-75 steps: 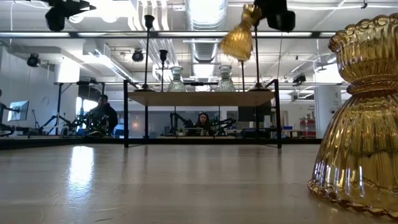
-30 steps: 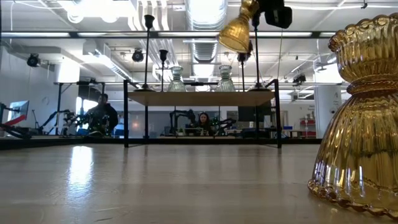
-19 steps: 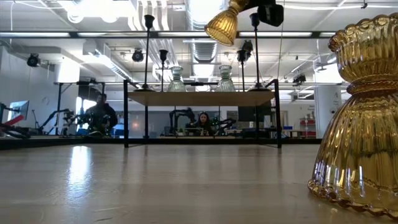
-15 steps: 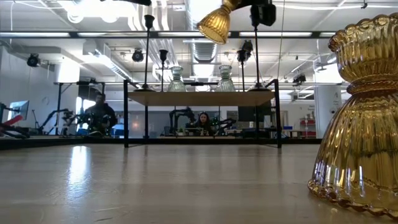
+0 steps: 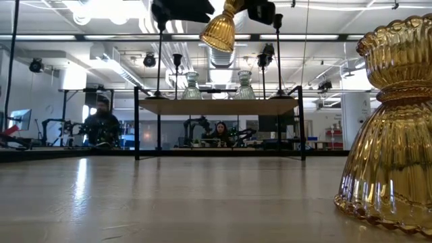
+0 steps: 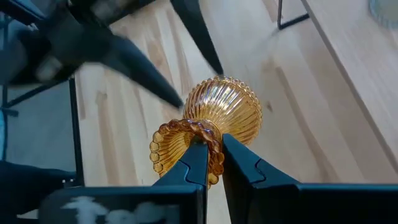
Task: Pick & Place candle stick holders
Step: Put the orange glass candle holder on the shelf
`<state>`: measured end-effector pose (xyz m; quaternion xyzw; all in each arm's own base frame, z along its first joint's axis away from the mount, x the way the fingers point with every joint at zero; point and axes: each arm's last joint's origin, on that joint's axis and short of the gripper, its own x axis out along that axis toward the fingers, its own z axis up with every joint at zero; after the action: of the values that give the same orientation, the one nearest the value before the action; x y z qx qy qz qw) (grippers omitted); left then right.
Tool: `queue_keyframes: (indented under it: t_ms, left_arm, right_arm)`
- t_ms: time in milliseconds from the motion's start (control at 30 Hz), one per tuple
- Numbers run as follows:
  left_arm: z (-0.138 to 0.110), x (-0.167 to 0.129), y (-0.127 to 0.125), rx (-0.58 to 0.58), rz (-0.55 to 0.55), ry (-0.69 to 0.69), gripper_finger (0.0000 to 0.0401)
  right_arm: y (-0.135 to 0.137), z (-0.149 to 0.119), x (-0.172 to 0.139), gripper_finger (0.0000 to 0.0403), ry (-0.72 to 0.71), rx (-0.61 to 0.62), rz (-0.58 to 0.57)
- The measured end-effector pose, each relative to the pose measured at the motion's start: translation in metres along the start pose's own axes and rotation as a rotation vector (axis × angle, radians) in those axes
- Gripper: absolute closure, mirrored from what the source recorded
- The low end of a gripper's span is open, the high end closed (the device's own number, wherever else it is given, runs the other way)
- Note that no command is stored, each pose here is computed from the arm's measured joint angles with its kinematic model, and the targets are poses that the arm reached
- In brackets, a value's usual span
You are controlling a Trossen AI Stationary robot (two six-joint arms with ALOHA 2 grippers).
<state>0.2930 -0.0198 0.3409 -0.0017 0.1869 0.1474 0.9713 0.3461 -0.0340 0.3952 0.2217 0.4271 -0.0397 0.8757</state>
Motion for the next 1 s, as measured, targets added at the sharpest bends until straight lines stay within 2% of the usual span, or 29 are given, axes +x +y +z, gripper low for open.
queue_keyframes:
  t_ms: [333,1000]
  left_arm:
    - [0.013,0.01,-0.004,0.048,-0.12,-0.027,0.0238]
    - [0.01,0.024,0.002,0.001,-0.143,0.011,0.0238]
  right_arm:
    - [0.003,0.01,0.004,0.0388,0.001,-0.022,0.008]
    - [0.004,0.011,0.005,0.0388,-0.005,-0.024,0.021]
